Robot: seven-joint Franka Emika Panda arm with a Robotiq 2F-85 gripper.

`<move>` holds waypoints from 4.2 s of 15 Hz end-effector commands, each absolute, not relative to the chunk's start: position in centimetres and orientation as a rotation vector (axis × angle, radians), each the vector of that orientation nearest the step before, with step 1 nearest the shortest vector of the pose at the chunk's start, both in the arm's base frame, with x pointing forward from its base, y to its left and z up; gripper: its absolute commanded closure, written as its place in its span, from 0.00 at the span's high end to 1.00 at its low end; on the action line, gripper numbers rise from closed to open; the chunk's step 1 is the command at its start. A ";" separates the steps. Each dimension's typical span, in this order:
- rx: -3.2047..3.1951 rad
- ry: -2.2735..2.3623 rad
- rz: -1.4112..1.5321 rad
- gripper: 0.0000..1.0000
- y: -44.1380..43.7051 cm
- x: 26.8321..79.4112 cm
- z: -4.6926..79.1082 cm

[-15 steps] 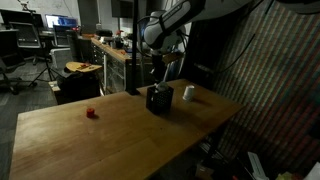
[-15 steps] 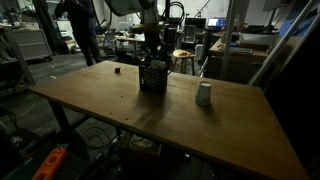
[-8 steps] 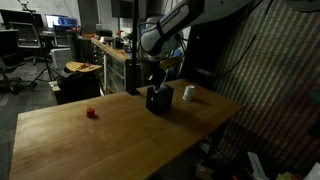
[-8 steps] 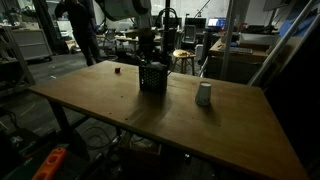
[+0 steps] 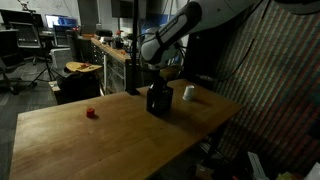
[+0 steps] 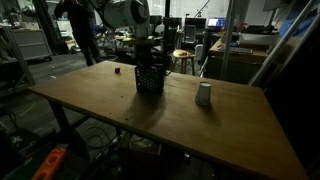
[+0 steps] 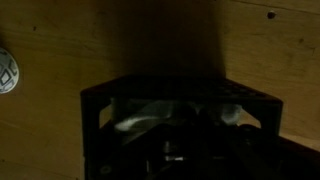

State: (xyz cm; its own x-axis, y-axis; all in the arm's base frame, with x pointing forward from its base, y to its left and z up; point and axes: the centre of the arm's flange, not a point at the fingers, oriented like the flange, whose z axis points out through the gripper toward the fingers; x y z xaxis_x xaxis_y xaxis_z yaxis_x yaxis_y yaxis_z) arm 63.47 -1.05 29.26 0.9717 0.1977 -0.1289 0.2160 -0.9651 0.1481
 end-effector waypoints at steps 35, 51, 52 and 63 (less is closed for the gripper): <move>3.024 0.230 -0.095 0.05 -3.0 61.8 34.6; 3.037 0.134 -0.282 0.32 -6.7 62.7 27.4; 3.038 0.137 -0.279 0.40 -6.6 62.8 27.8; 3.041 0.181 -0.131 1.00 -4.7 63.3 34.8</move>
State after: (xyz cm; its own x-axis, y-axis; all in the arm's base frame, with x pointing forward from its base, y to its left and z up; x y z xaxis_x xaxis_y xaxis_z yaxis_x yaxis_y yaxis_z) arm 63.40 -5.41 31.93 0.9892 0.0932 -0.1129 0.1047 -0.9895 0.1001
